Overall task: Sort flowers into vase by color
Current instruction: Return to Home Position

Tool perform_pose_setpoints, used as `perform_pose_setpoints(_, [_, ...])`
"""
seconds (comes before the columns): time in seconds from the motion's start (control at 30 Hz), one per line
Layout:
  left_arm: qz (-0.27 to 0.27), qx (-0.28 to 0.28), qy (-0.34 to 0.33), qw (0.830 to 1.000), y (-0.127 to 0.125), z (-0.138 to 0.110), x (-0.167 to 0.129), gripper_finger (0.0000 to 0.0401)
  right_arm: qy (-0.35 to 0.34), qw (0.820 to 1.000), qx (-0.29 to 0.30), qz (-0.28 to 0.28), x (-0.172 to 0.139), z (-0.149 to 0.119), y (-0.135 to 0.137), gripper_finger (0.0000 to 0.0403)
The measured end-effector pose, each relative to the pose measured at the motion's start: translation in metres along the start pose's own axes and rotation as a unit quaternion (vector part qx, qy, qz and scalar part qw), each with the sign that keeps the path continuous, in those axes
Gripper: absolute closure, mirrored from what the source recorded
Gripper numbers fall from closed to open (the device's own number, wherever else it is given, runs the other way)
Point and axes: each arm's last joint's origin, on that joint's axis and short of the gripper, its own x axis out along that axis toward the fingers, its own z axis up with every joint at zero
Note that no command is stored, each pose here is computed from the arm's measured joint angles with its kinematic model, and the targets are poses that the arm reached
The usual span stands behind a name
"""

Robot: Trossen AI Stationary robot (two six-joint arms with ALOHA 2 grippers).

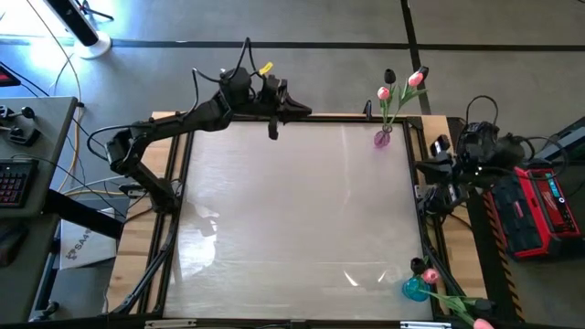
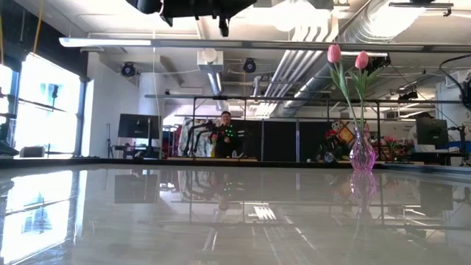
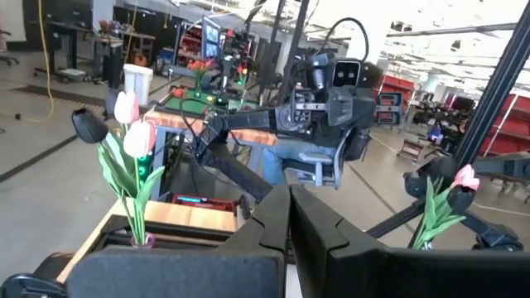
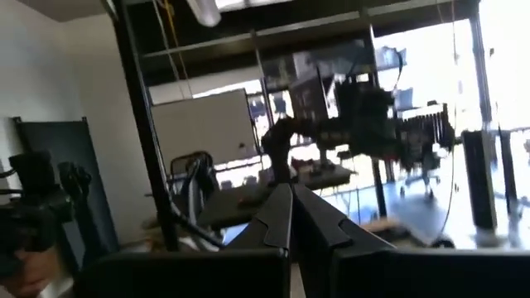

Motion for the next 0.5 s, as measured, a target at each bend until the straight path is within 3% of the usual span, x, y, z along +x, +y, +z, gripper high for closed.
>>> perform_pose_setpoints(0.27, [0.008, -0.022, -0.014, 1.000, 0.000, 0.003, 0.000, 0.0401, -0.019, 0.998, -0.054, -0.037, 0.004, 0.001, -0.003, 0.0403])
perform_pose_setpoints(0.37, [0.026, -0.027, -0.019, 0.999, 0.001, 0.003, 0.000, 0.0401, -0.072, 0.995, -0.051, -0.043, 0.011, 0.011, 0.001, 0.0403])
perform_pose_setpoints(0.43, [0.029, -0.026, -0.022, 0.999, 0.001, 0.003, 0.000, 0.0401, -0.109, 0.990, -0.086, -0.030, 0.017, 0.020, 0.007, 0.0403])
perform_pose_setpoints(0.5, [0.031, -0.023, -0.028, 0.999, 0.001, 0.005, 0.000, 0.0401, -0.096, 0.986, -0.132, -0.041, 0.025, 0.023, 0.011, 0.0403])
